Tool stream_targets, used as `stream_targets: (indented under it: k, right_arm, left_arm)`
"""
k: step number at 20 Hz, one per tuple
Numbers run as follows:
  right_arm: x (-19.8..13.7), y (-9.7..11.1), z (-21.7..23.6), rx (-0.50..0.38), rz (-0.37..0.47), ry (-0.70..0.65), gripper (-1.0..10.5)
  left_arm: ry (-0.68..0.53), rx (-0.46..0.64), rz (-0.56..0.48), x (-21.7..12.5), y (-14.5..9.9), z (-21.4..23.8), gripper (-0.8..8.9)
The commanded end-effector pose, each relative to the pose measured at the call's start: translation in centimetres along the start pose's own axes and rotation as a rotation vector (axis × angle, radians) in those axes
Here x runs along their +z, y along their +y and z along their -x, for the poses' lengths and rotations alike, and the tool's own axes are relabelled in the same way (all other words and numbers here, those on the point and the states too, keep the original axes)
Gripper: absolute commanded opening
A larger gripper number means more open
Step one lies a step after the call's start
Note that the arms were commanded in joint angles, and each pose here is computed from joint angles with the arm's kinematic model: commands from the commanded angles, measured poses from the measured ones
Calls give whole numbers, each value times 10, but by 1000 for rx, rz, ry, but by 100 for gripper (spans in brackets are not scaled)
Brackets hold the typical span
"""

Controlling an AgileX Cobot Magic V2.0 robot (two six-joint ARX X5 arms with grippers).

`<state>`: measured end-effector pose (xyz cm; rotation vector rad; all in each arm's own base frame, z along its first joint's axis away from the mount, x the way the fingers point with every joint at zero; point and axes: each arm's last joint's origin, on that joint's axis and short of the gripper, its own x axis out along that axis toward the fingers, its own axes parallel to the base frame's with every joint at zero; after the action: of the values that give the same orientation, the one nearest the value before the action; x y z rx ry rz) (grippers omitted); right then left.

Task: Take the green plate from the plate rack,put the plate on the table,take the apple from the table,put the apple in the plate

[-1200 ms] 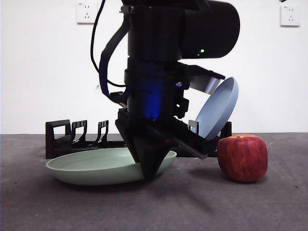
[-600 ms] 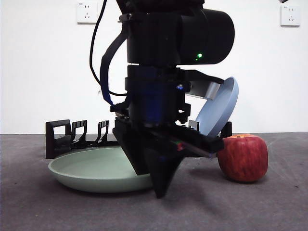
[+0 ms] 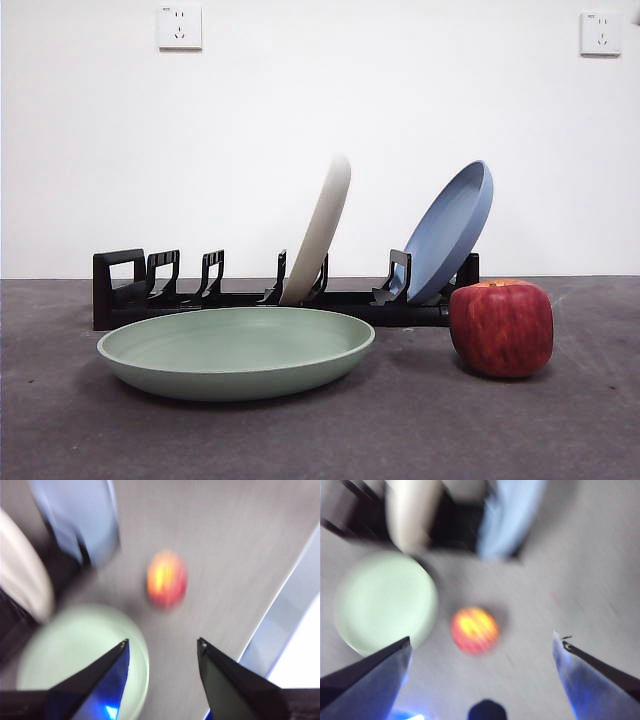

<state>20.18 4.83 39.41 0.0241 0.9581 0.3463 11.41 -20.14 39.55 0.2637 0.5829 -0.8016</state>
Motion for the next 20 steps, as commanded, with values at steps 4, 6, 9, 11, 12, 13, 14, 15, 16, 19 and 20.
stream_targets:
  k: [4,6,9,11,12,13,14,15,16,19,20]
  right_arm:
    - [-41,4,0,-1,20,32,473]
    - [-58,4,-7,4,0,37,473]
    - [-78,7,-31,29,-5,70,473]
    - [-85,12,-53,54,2,80,473]
    - [-86,15,-64,56,13,79,473]
    - [-85,17,-74,33,27,77,474]
    - [-82,19,-82,1,42,77,476]
    - [-78,22,-91,-27,57,75,479]
    - [-74,24,-100,-26,70,75,480]
    - [-67,27,-120,-22,79,85,483]
    - [-65,27,-127,-24,80,94,483]
  left_arm:
    - [-380,-55,71,-25,33,139,229]
    - [-448,-69,105,-48,44,176,229]
    - [-433,-62,163,-86,57,207,229]
    - [-382,-33,203,-108,62,216,229]
    - [-355,-26,225,-116,64,219,229]
    - [-323,-22,238,-122,65,220,229]
    - [-301,-11,249,-126,66,220,229]
    - [-277,-8,261,-128,66,220,229]
    - [-259,-5,262,-130,67,219,229]
    - [-253,-12,264,-130,66,219,229]
    - [-252,-13,267,-130,66,219,229]
